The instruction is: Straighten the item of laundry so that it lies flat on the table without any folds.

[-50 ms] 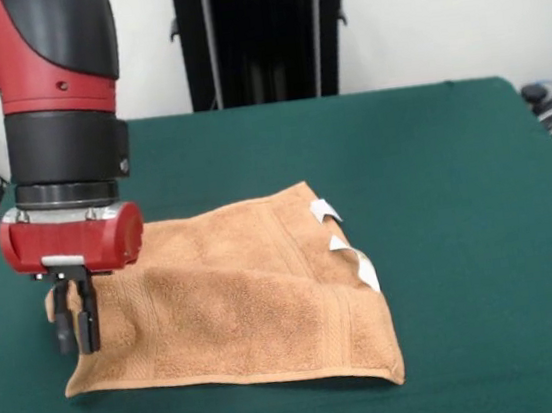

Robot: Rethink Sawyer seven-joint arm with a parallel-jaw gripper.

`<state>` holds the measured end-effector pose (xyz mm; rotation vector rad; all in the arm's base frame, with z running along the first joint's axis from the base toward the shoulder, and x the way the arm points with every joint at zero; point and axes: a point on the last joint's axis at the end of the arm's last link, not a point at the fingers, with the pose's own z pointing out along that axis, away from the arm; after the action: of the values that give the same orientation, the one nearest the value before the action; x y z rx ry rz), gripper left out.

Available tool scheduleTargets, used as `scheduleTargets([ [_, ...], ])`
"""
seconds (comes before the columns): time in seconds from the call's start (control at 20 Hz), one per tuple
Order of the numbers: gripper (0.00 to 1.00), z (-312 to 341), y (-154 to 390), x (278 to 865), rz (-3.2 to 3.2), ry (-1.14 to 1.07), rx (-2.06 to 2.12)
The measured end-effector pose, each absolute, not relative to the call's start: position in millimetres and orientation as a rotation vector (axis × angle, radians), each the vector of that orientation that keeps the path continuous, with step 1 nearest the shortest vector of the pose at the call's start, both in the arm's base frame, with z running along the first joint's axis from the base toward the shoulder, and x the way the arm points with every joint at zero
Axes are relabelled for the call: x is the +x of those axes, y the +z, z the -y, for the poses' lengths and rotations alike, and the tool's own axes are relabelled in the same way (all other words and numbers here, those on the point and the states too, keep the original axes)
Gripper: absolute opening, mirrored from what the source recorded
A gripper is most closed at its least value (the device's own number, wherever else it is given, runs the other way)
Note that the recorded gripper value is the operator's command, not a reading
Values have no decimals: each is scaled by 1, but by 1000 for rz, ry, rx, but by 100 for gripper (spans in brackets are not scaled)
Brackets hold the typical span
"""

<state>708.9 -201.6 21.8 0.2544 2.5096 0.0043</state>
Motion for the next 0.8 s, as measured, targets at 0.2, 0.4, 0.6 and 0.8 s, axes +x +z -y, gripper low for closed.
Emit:
scheduleTargets([
  [0.2, 100, 208, 21, 705, -2510, -5, 252],
  [0.4, 100, 213, 21, 704, -2509, -6, 262],
  [0.6, 100, 221, 21, 701, -2506, -5, 278],
  [0.8, 100, 222, 22, 702, -2501, 4, 285],
])
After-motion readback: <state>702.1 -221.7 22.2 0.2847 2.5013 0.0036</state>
